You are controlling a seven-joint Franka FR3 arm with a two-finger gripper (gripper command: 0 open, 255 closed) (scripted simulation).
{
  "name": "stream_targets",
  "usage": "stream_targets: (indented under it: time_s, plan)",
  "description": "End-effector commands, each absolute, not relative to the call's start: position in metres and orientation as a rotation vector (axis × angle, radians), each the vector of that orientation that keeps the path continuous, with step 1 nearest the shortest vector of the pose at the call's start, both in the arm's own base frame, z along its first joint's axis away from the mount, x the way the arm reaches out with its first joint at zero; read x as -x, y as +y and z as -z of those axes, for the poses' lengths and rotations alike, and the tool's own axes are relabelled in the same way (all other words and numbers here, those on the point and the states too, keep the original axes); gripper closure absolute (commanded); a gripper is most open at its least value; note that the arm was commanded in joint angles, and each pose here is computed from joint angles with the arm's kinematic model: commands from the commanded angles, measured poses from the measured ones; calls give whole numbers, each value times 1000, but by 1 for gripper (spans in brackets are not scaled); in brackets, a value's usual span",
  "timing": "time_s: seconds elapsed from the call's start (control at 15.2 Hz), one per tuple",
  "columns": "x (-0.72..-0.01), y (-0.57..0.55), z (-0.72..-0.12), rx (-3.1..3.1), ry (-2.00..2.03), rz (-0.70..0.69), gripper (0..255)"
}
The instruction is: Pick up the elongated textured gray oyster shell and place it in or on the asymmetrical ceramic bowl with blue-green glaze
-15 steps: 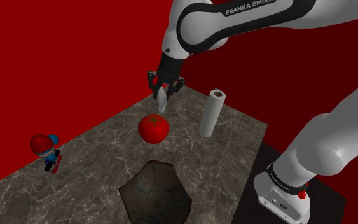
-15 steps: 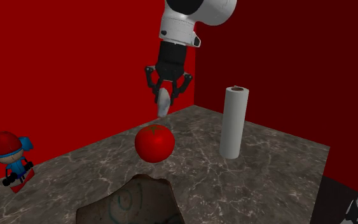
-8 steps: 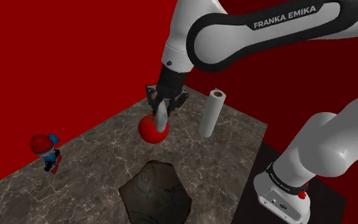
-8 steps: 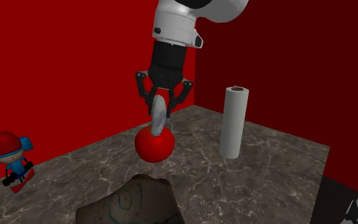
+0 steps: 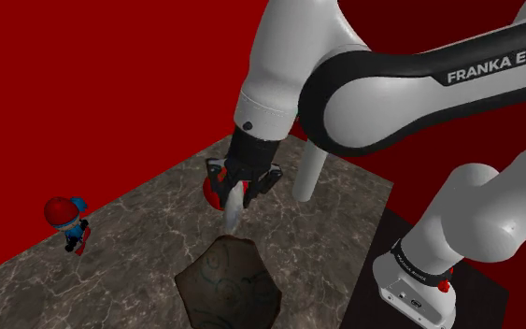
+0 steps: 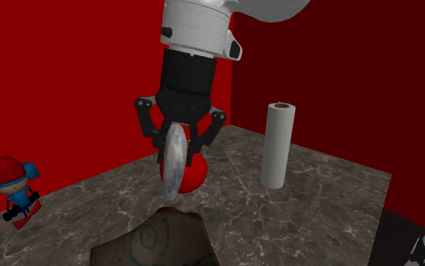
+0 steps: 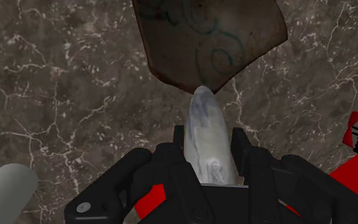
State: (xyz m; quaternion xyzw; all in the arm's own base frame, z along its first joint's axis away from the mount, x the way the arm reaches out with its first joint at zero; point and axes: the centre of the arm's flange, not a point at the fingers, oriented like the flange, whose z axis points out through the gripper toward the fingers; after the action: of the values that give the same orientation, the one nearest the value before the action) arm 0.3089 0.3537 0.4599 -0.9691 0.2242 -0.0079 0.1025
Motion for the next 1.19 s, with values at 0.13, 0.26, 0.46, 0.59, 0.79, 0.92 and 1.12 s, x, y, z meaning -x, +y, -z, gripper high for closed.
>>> stream_targets:
  time_s: [0.13,0.26,0.46,0.59,0.79,0.92,1.12]
  plan:
    - [-266,383,-458,2860,666,24,255]
    - [-245,399,-458,2860,666,24,255]
    - [-214,423,-457,2860,666,24,255]
    - [-214,423,-447,2860,666,24,255]
    - [-214,423,-431,2860,666,24,255]
    - [-214,423,-420,2860,666,24,255]
    - [-214,423,-404,2860,666,24,255]
